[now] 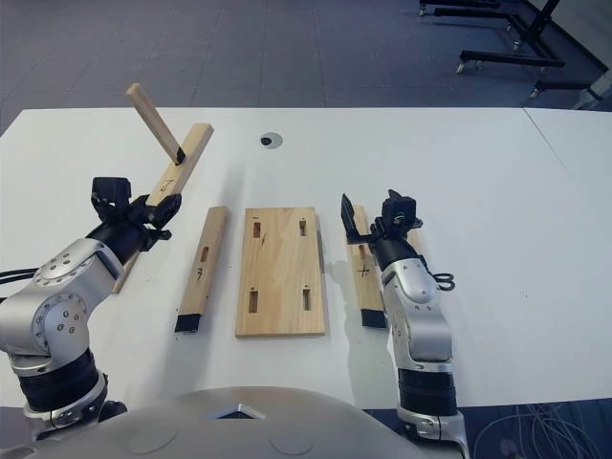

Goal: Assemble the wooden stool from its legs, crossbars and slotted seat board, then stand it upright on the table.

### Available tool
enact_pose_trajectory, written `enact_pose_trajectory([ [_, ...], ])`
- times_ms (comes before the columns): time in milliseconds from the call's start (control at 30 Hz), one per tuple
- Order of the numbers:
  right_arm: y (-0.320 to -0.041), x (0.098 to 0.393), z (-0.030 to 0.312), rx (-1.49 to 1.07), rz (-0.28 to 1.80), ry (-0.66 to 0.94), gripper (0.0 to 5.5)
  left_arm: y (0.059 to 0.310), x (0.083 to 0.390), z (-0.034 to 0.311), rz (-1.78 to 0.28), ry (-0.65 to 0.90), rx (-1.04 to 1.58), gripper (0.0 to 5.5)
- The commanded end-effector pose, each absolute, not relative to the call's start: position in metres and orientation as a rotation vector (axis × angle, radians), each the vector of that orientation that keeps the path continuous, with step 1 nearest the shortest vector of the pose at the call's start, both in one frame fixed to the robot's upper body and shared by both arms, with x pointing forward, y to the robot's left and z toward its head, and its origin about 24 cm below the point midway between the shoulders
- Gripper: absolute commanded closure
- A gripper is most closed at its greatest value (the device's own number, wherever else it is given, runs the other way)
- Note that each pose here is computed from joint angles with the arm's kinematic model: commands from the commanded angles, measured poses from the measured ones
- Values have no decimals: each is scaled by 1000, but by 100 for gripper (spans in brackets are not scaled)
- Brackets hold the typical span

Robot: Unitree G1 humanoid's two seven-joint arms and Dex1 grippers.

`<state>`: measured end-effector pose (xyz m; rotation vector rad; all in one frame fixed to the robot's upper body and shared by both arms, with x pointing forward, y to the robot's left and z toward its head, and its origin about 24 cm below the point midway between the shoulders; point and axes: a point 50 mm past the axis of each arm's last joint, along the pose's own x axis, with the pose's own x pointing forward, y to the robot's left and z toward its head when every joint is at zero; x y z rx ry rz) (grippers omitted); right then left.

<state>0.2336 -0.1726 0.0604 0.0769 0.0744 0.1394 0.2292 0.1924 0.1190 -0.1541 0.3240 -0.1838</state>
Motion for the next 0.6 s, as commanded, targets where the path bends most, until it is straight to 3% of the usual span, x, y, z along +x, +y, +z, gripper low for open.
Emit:
enact_pose_trajectory([
  [33, -175, 247, 71, 56, 130, 16, 60, 182, 242, 136, -305, 175, -301, 346],
  [167, -187, 273, 99, 141, 135, -87, 60, 162, 246, 144, -550, 93, -552, 346],
  [333, -188, 301, 134, 546, 331, -167, 60, 144, 238, 148, -854, 91, -808, 346],
  [467, -178, 307, 156, 828, 587, -207, 60, 140, 232, 151, -1048, 107, -1005, 346],
  [600, -173, 304, 171, 1000, 745, -258, 60, 139, 229, 152, -1104, 113, -1080, 346],
])
